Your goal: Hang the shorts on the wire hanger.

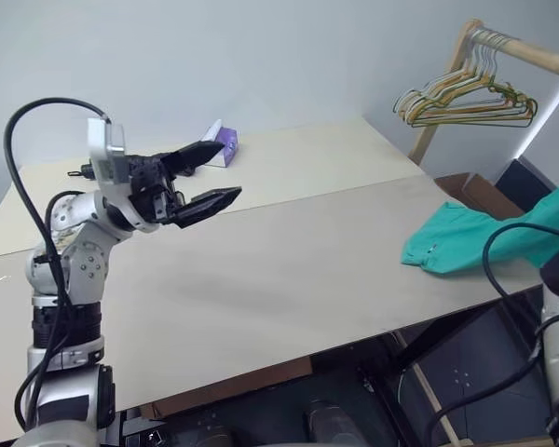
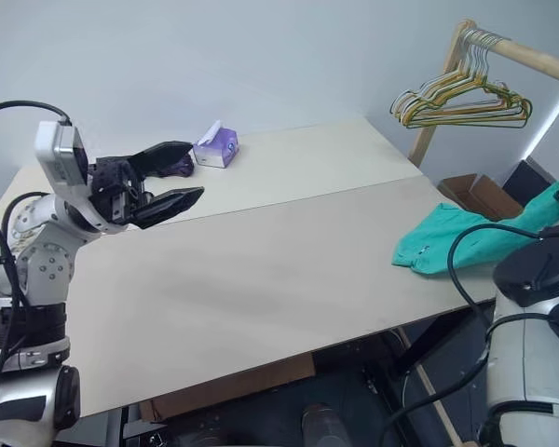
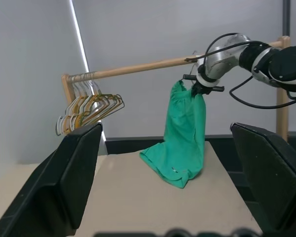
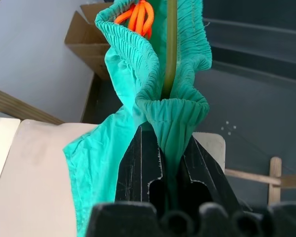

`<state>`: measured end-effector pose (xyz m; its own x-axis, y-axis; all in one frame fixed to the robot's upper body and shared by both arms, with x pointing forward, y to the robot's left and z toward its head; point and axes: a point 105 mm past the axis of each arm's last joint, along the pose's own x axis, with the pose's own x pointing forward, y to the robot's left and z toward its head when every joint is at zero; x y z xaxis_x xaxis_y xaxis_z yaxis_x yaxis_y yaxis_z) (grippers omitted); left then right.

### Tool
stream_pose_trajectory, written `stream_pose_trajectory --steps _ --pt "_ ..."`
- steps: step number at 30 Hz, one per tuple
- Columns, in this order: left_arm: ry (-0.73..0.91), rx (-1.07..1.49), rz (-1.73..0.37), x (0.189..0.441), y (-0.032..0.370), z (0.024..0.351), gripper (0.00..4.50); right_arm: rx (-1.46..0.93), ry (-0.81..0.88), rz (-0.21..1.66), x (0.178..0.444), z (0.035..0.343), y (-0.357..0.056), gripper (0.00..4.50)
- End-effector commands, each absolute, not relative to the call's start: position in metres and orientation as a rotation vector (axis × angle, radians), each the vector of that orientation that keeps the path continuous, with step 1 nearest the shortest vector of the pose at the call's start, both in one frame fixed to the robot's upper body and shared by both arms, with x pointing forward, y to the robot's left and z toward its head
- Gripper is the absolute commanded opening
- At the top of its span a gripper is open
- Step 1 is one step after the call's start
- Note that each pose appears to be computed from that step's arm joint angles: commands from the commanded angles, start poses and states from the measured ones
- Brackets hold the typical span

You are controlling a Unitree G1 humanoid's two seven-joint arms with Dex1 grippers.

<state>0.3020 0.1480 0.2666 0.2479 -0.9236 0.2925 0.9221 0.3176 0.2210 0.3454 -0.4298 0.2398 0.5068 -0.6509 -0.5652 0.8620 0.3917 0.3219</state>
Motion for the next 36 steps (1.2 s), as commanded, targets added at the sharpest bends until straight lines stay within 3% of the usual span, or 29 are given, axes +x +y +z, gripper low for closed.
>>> stream_pose_trajectory --steps 1,9,14,15,18,26,31,36 --pt "-0.45 0.03 -1.285 0.296 0.147 0.28 4.5 0.67 0.336 -0.999 0.345 0.252 -0.431 0.01" --pt "-0.47 0.024 -1.314 0.293 0.145 0.282 4.5 0.637 0.417 -1.014 0.347 0.23 -0.424 0.01" --pt "-0.5 0.001 -1.336 0.29 0.145 0.287 4.5 0.544 0.393 -1.044 0.342 0.233 -0.431 0.01" --pt "-0.502 -0.001 -1.341 0.289 0.144 0.287 4.5 0.519 0.387 -1.059 0.34 0.235 -0.434 0.71" --pt "-0.51 -0.011 -1.353 0.288 0.143 0.288 4.5 0.493 0.371 -1.073 0.338 0.24 -0.437 1.54" --pt "-0.523 -0.029 -1.356 0.286 0.142 0.287 4.5 0.407 0.337 -1.117 0.336 0.253 -0.438 4.36" --pt "-0.55 -0.054 -1.349 0.285 0.145 0.29 4.5 0.298 0.303 -1.199 0.33 0.265 -0.441 4.45" --pt "-0.571 -0.072 -1.341 0.286 0.146 0.294 4.5 -0.077 0.101 -1.366 0.318 0.318 -0.431 4.45"
